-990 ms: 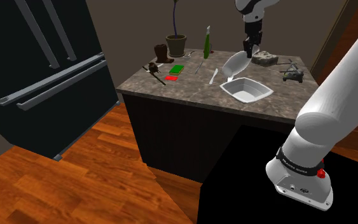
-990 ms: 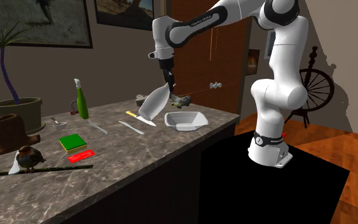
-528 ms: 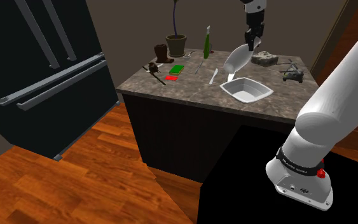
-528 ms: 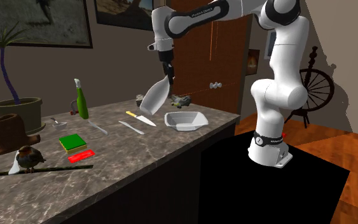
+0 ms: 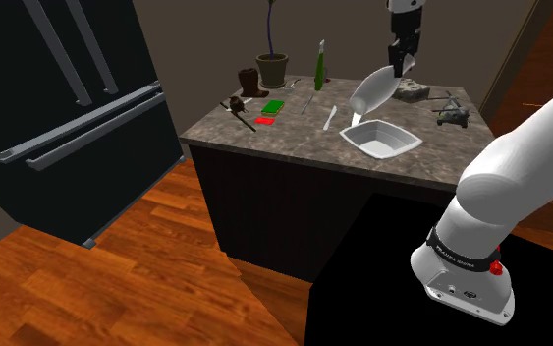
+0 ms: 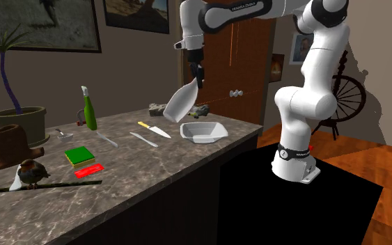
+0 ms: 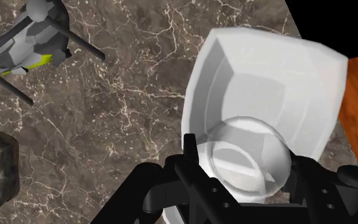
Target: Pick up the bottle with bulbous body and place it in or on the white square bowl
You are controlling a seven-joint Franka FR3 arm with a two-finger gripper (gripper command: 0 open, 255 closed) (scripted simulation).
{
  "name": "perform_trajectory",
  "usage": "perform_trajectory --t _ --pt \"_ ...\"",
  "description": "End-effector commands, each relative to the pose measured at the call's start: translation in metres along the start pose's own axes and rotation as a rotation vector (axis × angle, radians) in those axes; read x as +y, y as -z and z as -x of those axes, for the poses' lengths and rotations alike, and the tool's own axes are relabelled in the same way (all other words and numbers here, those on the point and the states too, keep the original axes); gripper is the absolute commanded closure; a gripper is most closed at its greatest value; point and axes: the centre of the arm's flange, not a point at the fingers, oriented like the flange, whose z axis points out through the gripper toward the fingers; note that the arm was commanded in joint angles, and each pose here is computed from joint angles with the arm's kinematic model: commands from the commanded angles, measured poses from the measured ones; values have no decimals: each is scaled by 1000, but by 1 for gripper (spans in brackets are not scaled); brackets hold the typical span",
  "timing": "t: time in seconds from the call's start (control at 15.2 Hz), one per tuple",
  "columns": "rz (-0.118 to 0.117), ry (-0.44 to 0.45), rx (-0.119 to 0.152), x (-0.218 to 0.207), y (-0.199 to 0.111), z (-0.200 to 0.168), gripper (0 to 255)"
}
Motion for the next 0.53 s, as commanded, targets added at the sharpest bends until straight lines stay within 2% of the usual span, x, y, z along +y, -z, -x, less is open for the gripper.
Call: perform_trajectory --t 0.0,0.33,0.46 --pt "1 -1 0 -15 7 20 255" --pt "1 -1 0 -62 20 78 255" --pt "1 -1 0 -63 10 77 255"
